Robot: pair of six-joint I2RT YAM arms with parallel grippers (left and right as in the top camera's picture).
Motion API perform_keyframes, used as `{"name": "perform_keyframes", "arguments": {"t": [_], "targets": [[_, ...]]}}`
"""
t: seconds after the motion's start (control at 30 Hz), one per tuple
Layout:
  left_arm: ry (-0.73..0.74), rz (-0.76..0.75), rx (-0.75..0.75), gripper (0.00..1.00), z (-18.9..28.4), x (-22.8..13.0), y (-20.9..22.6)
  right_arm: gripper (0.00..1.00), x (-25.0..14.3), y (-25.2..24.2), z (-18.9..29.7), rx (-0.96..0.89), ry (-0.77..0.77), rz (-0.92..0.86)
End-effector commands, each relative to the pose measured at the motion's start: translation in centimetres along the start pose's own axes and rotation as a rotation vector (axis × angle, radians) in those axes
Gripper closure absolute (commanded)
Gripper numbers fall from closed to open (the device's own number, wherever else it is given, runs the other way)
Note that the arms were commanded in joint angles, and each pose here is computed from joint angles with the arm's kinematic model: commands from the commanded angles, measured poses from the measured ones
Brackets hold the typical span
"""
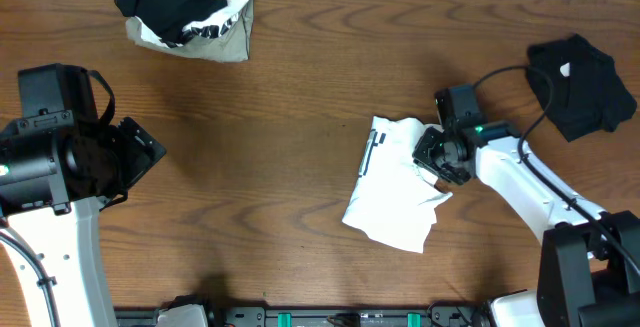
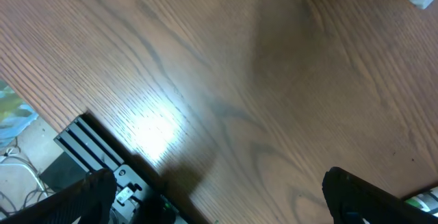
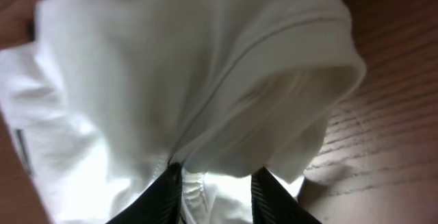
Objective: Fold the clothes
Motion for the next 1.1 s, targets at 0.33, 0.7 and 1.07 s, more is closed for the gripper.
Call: {"name": "perform_keyframes", "arguments": {"t": [0.33, 0.7, 1.07], "targets": [[0.008, -0.011, 0.025, 0.02, -0.3, 0.0, 0.37, 0.78, 0.25, 0.25, -0.08, 0.034, -0.023, -0.043], [0.008, -0.011, 0.026, 0.02, -0.3, 0.0, 0.37, 0.65, -0.1, -0.24, -0.09, 0.01, -0.009, -0.05], [0.01, -0.012, 0.027, 0.02, -0.29, -0.07, 0.41, 0.71, -0.03, 0.03, -0.24, 0.029, -0.013, -0.049]]}}
Point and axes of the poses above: each gripper's point midway between its finger pads, its own z axis back along the fingers, its own y axis along the line the jaws close on, x = y × z, the point moved 3 cm from there along z, back along the fingers, and after that the axes turned 3 degrees about -z, right-handed, at the moved point
